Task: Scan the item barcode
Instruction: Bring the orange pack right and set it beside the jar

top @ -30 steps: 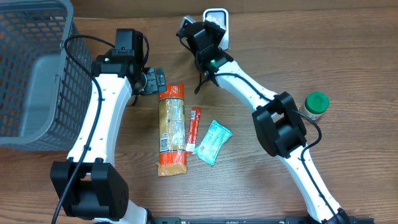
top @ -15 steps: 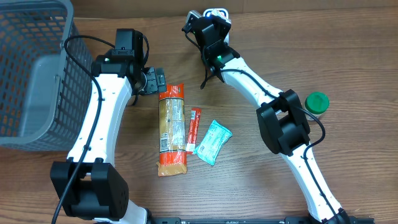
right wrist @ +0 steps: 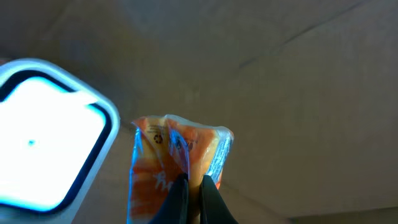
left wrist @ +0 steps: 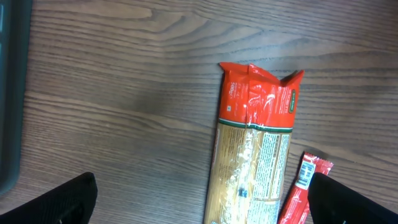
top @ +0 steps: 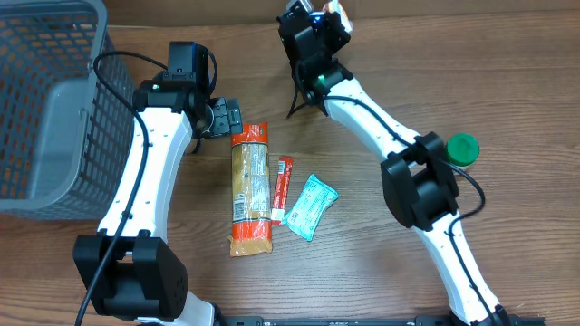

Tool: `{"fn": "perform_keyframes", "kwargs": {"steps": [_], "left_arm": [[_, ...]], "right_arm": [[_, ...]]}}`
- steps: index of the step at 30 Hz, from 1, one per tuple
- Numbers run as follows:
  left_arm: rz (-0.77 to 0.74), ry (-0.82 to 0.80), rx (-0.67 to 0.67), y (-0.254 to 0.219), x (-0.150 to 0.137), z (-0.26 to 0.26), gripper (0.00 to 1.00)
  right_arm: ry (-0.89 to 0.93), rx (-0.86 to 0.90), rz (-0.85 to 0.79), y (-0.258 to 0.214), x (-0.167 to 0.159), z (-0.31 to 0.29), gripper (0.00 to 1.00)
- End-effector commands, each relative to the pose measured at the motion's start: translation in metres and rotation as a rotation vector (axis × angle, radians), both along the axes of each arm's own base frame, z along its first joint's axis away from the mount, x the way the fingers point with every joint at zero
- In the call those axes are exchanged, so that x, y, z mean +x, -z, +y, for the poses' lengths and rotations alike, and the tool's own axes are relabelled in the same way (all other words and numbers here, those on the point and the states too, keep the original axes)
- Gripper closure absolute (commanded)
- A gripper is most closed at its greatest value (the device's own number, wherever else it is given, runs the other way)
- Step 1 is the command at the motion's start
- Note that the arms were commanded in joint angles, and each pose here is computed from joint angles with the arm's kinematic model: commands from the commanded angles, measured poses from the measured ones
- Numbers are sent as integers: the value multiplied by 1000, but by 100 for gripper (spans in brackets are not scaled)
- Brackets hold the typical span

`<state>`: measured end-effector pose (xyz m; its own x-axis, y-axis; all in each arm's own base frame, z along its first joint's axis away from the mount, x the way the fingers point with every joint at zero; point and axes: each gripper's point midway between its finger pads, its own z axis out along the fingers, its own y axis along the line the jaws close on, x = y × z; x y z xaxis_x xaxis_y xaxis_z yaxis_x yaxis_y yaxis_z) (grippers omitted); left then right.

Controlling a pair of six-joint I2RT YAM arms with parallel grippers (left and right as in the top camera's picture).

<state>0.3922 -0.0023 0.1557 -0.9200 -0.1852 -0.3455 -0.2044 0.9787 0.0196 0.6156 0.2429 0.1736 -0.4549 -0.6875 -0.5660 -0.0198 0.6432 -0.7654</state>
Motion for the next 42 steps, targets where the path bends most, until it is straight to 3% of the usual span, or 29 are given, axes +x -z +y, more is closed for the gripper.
{"fn": "perform_keyframes", "kwargs": {"steps": [1, 6, 9, 15, 19, 25, 32, 35, 40, 42], "left_arm": [[-27, 2, 7, -10, 3, 1, 0], [-27, 2, 7, -10, 3, 1, 0], [-27, 2, 7, -10, 3, 1, 0], [-27, 2, 7, -10, 3, 1, 0], [-27, 2, 7, -10, 3, 1, 0], [-27, 2, 7, -10, 3, 1, 0], [-27, 2, 7, -10, 3, 1, 0], [-27, 2, 7, -10, 3, 1, 0], [-27, 2, 7, -10, 3, 1, 0], [-27, 2, 7, -10, 3, 1, 0]], "right_arm": [[4, 295, -149, -112, -30, 3, 96], [107, 524, -73, -142, -78, -29, 97], [139, 605, 69, -139, -112, -47, 97], [190, 659, 489, -87, -172, -72, 92], [361, 645, 779, -36, -221, -103, 90], [608, 580, 924, 15, -260, -141, 94], [664, 545, 976, 71, -272, -150, 92], [674, 534, 990, 88, -277, -153, 83], [670, 541, 983, 106, -277, -153, 40], [663, 557, 981, 109, -275, -150, 37]]}}
